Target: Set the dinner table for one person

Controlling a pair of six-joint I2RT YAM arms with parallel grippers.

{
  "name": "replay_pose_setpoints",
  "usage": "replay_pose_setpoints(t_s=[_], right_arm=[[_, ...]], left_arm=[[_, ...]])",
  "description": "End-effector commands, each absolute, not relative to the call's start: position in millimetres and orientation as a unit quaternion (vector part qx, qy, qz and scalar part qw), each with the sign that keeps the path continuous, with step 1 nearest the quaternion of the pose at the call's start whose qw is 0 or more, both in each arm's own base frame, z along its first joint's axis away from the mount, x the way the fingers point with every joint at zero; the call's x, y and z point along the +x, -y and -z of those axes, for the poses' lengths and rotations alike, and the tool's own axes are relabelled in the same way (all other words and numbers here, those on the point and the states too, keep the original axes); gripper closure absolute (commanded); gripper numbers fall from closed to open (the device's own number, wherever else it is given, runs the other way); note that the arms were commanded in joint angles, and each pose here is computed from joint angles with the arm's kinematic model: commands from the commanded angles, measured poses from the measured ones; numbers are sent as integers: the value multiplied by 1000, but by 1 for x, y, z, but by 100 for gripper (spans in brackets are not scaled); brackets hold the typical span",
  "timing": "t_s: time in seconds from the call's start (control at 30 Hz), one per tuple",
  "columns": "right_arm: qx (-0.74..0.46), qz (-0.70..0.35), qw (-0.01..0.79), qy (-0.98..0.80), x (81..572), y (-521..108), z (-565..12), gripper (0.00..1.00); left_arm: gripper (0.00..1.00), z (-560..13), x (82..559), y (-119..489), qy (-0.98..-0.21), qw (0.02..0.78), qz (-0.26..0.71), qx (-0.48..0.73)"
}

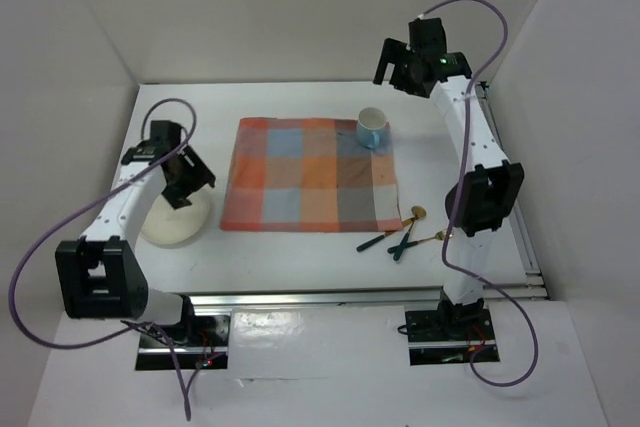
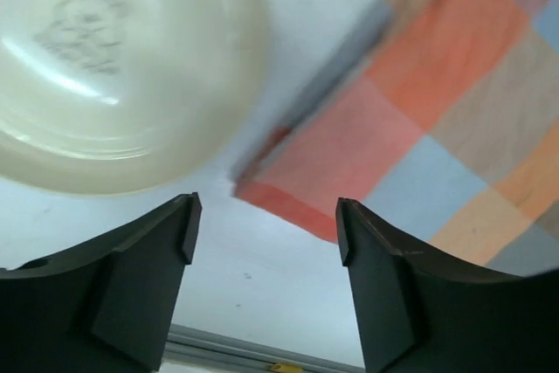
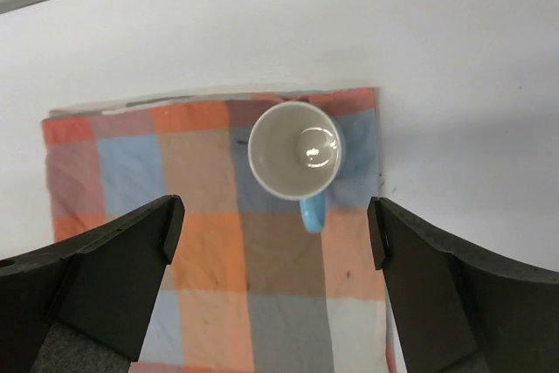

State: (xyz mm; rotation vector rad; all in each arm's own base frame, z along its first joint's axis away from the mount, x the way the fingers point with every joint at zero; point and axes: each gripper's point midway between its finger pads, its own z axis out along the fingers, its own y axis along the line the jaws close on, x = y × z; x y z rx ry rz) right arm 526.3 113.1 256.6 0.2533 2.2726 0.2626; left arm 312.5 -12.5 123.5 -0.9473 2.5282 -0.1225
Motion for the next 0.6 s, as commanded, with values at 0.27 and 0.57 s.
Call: replay_pose_setpoints(t_s=[0.27, 0.57], right_arm=[[69, -129, 415, -898, 492, -137, -267, 0], [65, -125, 399, -906, 483, -140, -252, 0]], left_arm=[[13, -71, 244, -55, -813, 150, 96, -554], [17, -31, 242, -83, -781, 142, 76, -603]])
